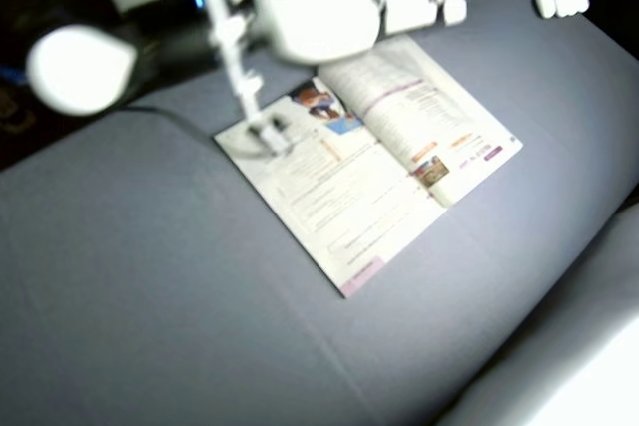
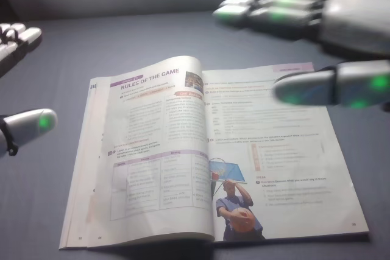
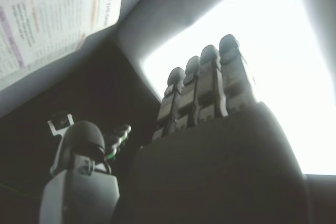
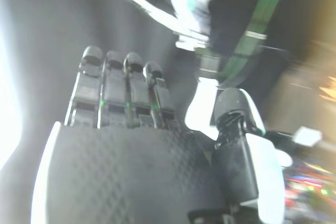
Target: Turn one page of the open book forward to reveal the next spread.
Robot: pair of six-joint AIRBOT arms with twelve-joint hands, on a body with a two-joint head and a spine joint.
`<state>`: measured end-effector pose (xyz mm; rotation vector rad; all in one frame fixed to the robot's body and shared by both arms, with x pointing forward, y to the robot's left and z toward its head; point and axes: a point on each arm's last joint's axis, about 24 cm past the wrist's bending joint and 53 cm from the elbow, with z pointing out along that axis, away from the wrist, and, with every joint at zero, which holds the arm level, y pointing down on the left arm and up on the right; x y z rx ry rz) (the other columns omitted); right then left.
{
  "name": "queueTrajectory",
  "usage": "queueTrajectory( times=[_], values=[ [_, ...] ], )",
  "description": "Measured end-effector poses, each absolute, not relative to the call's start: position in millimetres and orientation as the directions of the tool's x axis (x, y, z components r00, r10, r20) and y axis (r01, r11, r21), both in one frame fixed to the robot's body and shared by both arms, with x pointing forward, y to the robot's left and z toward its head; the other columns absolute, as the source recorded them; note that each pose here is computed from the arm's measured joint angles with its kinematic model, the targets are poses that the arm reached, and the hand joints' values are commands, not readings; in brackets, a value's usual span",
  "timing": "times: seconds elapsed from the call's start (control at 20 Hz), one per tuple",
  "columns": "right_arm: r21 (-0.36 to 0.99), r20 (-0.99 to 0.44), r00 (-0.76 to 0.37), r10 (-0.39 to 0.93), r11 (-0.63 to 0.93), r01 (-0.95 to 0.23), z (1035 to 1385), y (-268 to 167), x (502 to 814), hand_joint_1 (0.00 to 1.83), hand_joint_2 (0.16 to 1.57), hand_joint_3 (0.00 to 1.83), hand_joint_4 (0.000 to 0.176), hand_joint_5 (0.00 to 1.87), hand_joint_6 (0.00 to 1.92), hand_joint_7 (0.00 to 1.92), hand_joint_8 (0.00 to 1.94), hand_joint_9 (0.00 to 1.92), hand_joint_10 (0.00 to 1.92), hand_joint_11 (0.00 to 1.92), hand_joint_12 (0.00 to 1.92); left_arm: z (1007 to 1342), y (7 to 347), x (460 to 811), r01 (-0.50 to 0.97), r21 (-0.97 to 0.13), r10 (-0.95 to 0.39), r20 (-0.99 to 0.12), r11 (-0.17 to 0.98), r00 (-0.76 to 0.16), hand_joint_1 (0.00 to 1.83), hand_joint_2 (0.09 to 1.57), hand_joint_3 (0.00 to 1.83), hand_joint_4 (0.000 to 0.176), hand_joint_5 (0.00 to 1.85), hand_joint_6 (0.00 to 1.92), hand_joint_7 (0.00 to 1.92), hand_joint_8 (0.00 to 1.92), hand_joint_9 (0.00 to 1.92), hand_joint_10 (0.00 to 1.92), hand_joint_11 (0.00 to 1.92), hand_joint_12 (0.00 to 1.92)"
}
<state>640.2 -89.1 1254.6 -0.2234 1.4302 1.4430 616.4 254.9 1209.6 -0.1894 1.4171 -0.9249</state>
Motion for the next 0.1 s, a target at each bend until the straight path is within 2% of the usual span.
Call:
queueTrajectory(
  times=[0.1],
  values=[
    [0.643, -0.703, -0.377, 0.603, 0.312, -0.699, 1253.5, -127.6, 644.3, 0.00, 1.28, 0.00, 0.000, 0.15, 0.01, 0.06, 0.00, 0.05, 0.00, 0.10, 0.08, 1220.8, 250.7, 611.4, 0.475, -0.635, -0.674, -0.730, 0.609, -0.111, 0.00, 1.30, 0.01, 0.000, 0.03, 0.00, 0.00, 0.00, 0.00, 0.00, 0.00, 0.00]
  ],
)
